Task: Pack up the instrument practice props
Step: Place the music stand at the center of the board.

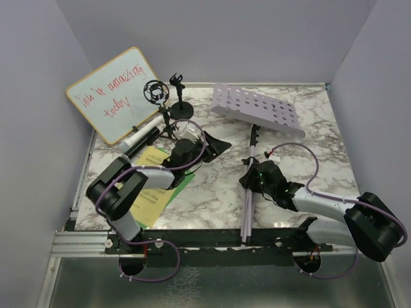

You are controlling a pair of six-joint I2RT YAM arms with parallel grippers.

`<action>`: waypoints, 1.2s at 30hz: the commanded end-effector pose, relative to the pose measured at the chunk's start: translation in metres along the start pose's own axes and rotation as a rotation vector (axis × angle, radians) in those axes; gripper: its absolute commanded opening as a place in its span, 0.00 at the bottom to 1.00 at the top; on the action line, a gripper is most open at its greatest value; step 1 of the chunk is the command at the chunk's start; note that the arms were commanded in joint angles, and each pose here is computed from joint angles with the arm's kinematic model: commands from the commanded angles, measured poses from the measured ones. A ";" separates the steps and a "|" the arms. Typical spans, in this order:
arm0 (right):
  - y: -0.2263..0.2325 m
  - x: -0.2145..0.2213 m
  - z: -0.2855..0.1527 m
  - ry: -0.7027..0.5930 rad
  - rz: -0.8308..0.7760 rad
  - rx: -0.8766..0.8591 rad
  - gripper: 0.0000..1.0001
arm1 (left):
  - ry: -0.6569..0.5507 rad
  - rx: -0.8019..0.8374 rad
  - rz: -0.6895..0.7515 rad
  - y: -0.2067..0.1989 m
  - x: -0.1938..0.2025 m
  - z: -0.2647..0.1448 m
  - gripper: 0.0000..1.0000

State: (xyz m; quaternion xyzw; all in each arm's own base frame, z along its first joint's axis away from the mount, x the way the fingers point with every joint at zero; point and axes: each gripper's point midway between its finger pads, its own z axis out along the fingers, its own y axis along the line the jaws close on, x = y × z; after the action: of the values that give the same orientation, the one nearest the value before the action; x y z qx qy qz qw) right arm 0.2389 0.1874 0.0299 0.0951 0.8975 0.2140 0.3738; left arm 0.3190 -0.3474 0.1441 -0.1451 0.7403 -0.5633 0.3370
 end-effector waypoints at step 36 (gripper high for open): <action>-0.020 -0.110 -0.052 -0.362 -0.161 0.252 1.00 | -0.606 -0.625 0.801 -0.065 -0.174 -0.262 0.99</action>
State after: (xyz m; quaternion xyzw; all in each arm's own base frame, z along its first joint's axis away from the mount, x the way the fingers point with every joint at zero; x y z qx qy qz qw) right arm 0.2587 0.1571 0.0634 0.0929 0.8845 0.1342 0.4370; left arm 0.2589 -0.0971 0.2989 -0.0751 0.7404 -0.1306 0.6551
